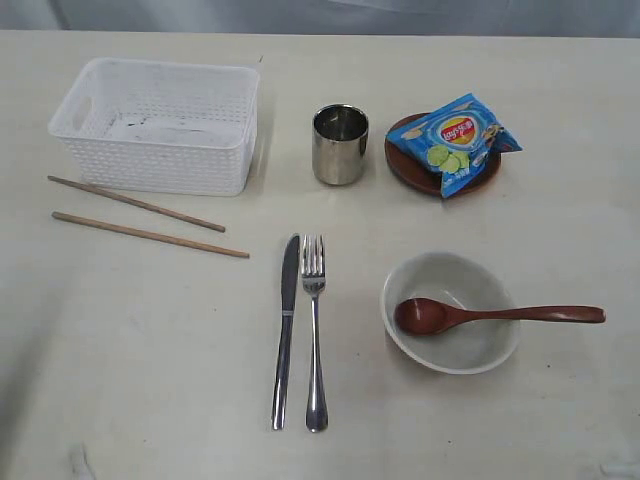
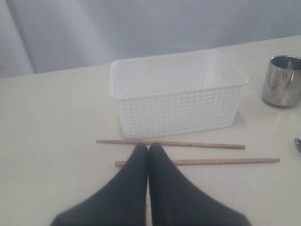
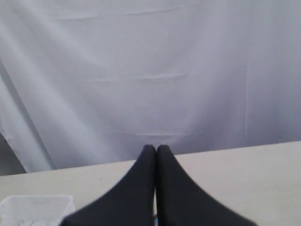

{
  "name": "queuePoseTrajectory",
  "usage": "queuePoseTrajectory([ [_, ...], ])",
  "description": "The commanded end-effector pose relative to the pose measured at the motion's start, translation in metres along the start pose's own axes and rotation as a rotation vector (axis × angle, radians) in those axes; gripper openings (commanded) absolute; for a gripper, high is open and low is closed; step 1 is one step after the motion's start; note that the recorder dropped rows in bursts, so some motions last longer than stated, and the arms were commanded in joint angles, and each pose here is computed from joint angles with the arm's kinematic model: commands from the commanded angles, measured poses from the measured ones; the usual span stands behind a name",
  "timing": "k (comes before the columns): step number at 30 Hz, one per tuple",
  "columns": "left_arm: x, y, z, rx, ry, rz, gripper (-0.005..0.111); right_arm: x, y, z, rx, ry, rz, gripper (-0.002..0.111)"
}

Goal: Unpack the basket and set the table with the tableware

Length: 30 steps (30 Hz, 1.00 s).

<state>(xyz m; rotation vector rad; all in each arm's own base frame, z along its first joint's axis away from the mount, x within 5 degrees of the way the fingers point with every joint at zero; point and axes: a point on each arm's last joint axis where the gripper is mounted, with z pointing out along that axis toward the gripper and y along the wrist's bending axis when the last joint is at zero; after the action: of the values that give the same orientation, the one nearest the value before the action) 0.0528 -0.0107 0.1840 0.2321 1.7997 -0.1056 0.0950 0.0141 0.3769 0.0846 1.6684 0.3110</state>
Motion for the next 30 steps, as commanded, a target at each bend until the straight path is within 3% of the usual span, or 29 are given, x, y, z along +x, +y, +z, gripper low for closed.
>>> queuePoseTrajectory([
  [1, 0.000, 0.000, 0.000, 0.006, -0.009, 0.000, 0.000, 0.012, 0.003, -0.040, -0.044, -0.147, -0.004, 0.000],
  [11, 0.000, 0.000, 0.000, 0.006, -0.009, 0.000, 0.000, 0.020, 0.010, -0.112, -0.115, -0.418, -0.044, 0.000],
  [22, 0.000, 0.000, 0.000, 0.007, -0.001, 0.000, 0.000, 0.020, 0.007, -0.111, -0.076, -0.450, -0.102, 0.000],
  [30, 0.000, 0.000, 0.000, 0.007, -0.001, 0.000, 0.000, 0.069, -0.020, -0.069, 0.089, -0.297, -0.278, 0.000],
])
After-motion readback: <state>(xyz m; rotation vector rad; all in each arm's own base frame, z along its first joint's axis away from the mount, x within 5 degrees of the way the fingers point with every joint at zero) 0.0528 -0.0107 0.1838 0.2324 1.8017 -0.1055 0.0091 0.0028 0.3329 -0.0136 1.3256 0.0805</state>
